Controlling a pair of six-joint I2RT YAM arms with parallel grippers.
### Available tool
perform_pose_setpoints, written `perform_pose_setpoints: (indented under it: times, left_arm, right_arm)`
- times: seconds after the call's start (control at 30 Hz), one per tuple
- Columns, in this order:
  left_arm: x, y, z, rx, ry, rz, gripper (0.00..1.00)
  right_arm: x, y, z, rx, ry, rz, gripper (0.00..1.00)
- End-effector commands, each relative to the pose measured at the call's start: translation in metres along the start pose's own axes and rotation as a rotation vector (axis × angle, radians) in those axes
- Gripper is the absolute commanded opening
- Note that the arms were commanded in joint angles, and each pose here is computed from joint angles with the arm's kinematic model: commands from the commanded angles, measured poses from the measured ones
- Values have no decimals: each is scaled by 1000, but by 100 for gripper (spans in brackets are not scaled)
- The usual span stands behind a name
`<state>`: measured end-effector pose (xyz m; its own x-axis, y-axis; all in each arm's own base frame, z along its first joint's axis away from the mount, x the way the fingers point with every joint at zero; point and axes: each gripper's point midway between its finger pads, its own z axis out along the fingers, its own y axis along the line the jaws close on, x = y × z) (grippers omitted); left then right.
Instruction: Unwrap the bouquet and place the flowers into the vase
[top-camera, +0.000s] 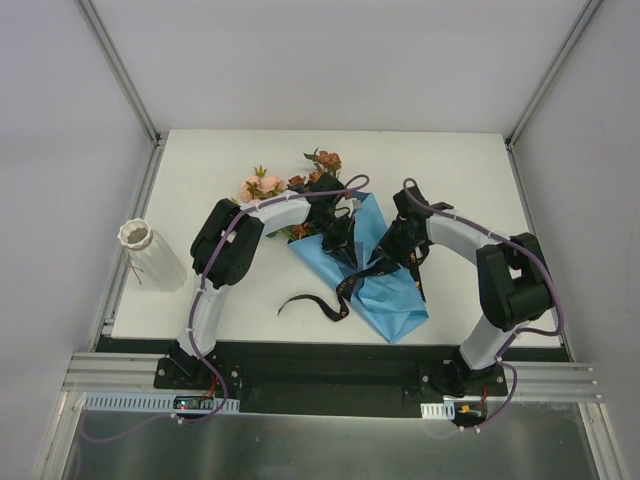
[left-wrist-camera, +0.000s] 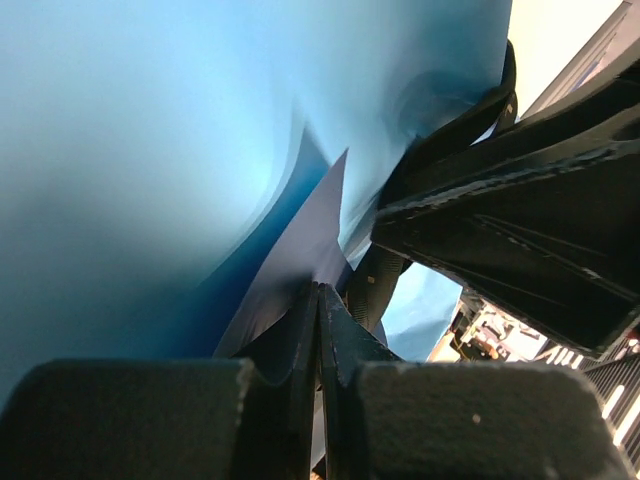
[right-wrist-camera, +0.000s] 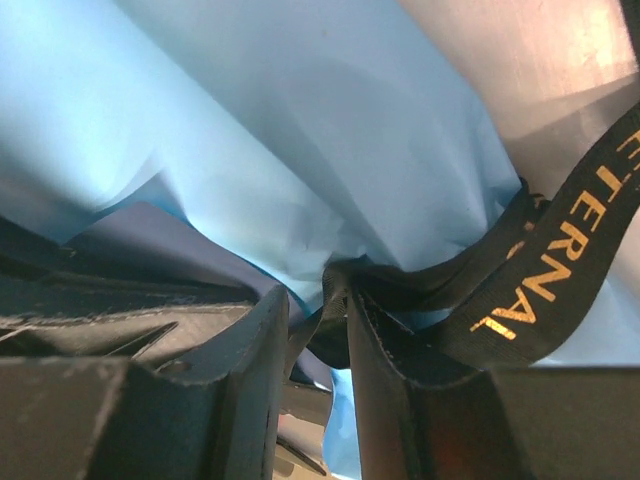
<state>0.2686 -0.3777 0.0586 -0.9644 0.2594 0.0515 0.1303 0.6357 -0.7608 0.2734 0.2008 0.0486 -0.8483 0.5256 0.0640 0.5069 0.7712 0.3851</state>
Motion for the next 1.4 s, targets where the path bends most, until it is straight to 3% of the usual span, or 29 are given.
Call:
perform_pose_setpoints:
  times: [0.0,0.13,0.4,0.73,1.1,1.37]
  left_arm:
    - [0,-7,1,22,13,33,0]
    - [1,-5,2,18,14,29,0]
    - [4,9,7,-8,23,3,0]
    - [-1,36,6,-57,8,-30,0]
    - [-4,53,6,-98,-8,-33,0]
    - [-4,60,4,-131,-21,-28,0]
  right_arm:
    - [0,12,2,12,6,8,31]
    - [-7,36,-3,-42,-2,-15,22]
    - [-14,63,-56,-198,-62,-29,1]
    - [-11,70,-123,-357,-144,-109,1]
    - [-6,82,-242,-469,-393,-339,1]
    - [5,88,-370,-628,-672,-445,1]
